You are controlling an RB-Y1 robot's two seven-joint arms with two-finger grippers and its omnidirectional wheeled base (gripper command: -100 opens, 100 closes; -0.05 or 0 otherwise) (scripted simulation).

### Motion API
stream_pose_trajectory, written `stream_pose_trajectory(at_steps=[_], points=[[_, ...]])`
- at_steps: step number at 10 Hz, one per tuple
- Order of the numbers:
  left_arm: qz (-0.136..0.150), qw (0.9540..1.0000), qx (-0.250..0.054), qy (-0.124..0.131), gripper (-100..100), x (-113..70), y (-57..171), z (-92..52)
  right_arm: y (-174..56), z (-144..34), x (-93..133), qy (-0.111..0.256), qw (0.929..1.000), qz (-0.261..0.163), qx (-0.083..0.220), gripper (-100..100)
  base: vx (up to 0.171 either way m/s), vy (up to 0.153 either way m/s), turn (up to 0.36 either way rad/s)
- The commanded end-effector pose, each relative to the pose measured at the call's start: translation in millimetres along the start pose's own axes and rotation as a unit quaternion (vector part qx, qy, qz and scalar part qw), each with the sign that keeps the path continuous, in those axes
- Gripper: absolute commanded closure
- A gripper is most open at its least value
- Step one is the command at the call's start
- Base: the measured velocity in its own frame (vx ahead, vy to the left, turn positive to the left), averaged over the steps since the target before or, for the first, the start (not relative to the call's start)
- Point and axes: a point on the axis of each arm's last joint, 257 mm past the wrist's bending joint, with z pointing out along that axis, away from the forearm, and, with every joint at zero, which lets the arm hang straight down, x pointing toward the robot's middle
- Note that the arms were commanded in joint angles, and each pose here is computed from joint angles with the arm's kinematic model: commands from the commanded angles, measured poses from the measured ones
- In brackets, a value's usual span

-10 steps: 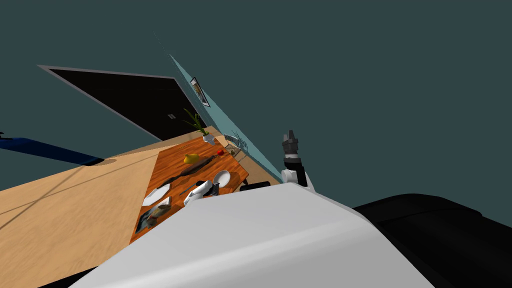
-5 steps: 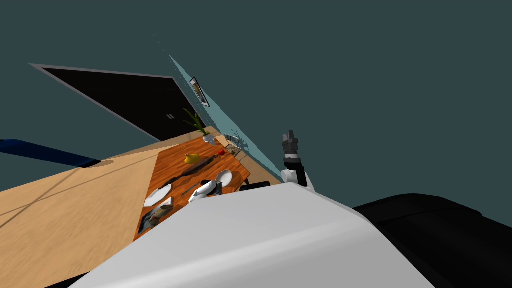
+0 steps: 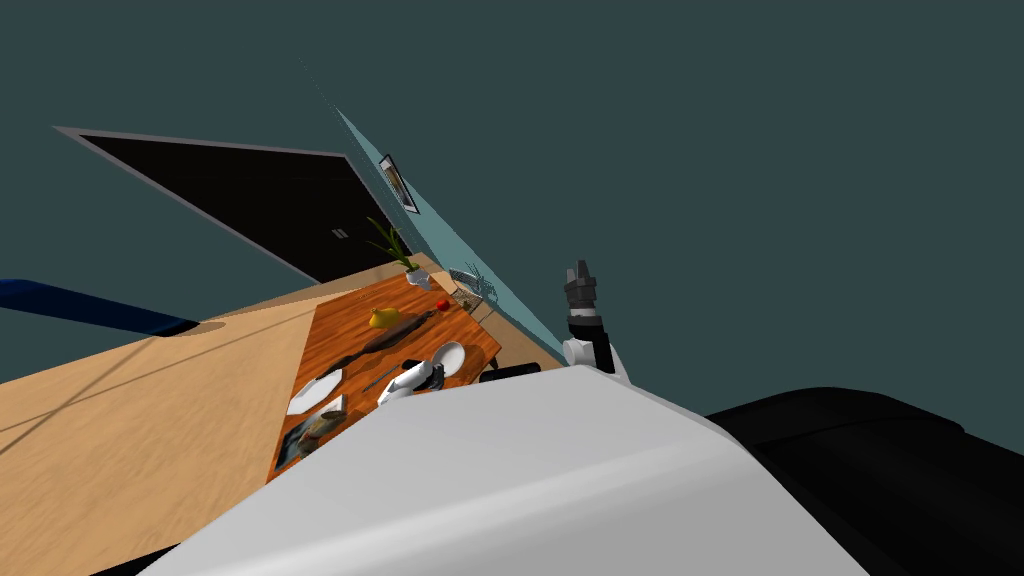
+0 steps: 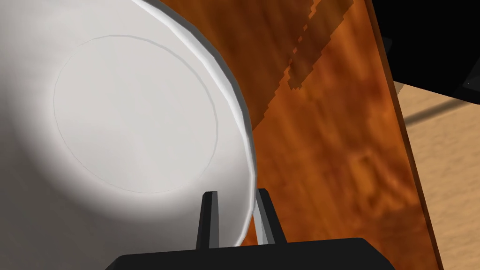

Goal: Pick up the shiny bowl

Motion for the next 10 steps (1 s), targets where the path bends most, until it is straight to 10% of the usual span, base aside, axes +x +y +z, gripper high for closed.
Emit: stream_pose_trajectory(at_steps=[1, 2, 3, 10], points=[[0.000, 1.0000, 0.000, 0.000, 100, 0.0, 0, 0.0, 0, 0.0, 0, 0.000, 1.0000, 0.000, 0.000, 0, 0.000, 0.000, 0.000], [0.000, 1.0000, 0.000, 0.000, 0, 0.1, 0, 0.1, 0, 0.0, 0, 0.000, 1.0000, 0.000, 0.000, 0, 0.000, 0.000, 0.000], [0.000, 1.0000, -0.002, -0.002, 100, -11.8, -1, -0.2, 0, 0.0, 0, 0.000, 1.0000, 0.000, 0.000, 0, 0.007, -0.051, 0.057], [0.011, 0.9999, -0.007, -0.007, 100, -49.4, -9, -4.8, 0, 0.0, 0, 0.000, 1.0000, 0.000, 0.000, 0, 0.012, -0.063, 0.036]])
